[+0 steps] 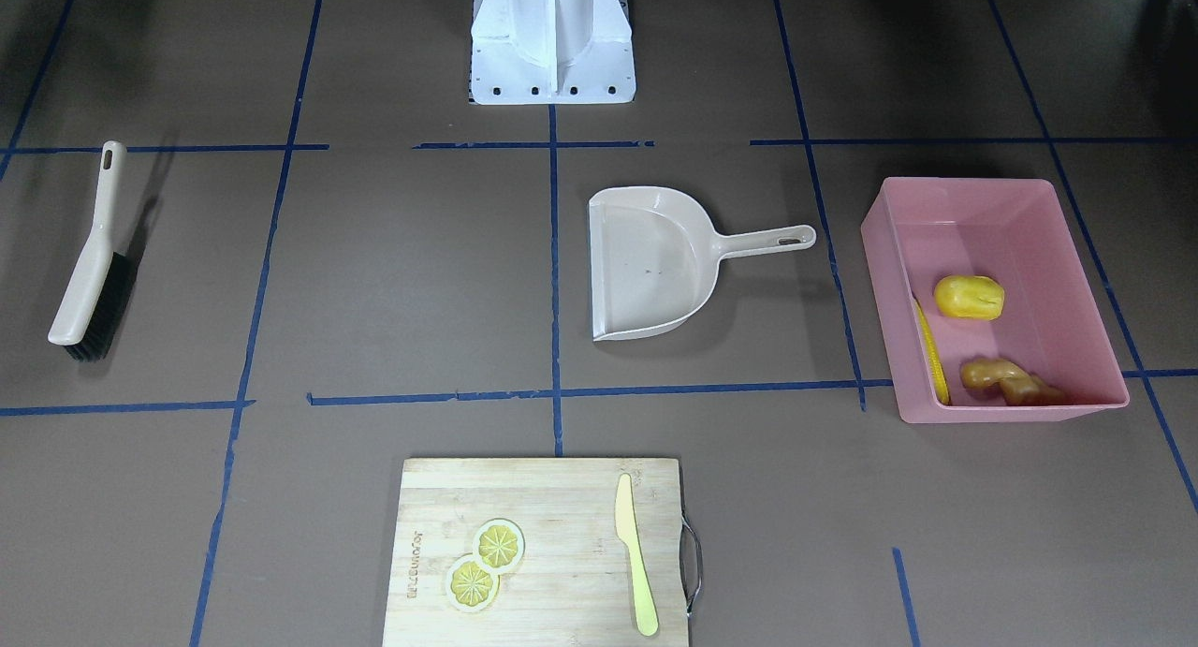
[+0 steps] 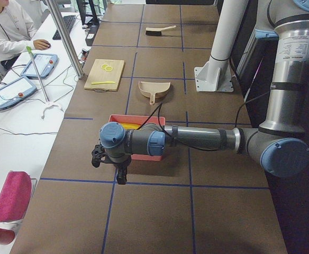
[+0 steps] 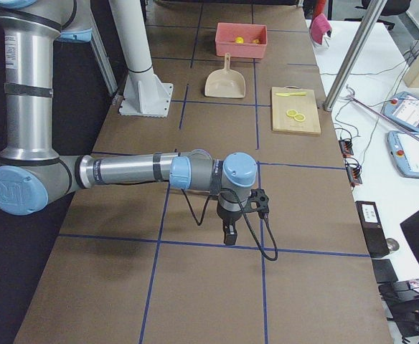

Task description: Sweep and dump trash into bin

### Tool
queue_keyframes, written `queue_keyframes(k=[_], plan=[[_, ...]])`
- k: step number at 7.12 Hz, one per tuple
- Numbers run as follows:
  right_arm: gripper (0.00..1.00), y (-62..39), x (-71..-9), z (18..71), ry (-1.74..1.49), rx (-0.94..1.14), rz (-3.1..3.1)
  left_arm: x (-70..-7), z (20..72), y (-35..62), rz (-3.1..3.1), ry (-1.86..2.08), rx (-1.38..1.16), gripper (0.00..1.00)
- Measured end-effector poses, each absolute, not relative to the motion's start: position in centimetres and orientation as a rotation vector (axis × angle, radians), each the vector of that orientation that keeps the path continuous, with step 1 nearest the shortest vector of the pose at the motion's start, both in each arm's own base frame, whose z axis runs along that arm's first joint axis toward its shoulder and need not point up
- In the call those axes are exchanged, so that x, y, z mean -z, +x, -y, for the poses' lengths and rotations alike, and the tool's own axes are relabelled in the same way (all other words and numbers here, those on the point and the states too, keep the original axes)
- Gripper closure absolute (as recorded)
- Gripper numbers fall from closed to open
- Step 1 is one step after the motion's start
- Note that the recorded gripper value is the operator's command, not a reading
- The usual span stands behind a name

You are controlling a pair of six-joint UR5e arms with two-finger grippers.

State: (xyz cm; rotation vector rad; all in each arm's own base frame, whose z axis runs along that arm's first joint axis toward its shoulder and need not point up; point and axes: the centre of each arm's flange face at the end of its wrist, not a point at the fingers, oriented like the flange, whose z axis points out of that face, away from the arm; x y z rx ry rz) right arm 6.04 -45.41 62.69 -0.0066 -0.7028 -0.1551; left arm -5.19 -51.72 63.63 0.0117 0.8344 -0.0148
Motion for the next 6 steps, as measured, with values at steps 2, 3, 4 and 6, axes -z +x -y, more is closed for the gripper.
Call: queue_keyframes(k=[2,3,4,6], plan=[[0.00,6.0,-63.7,45.8,-0.027,0.144,0.705,-64.0,50.8,-5.2,-0.843,0.010,0.015,0.00],[0.00,6.0,-64.2,46.2,-0.042,0.129,0.706,-63.6,50.5,-5.1,-0.846,0.023,0.010,0.00],[0.00,6.0,-64.7,46.4,-0.058,0.107,0.706,-62.8,50.5,-5.2,-0.846,0.042,0.002,0.00],[0.00,6.0,-64.8,46.6,-0.062,0.094,0.707,-61.8,50.5,-5.2,-0.843,0.059,-0.006,0.00]])
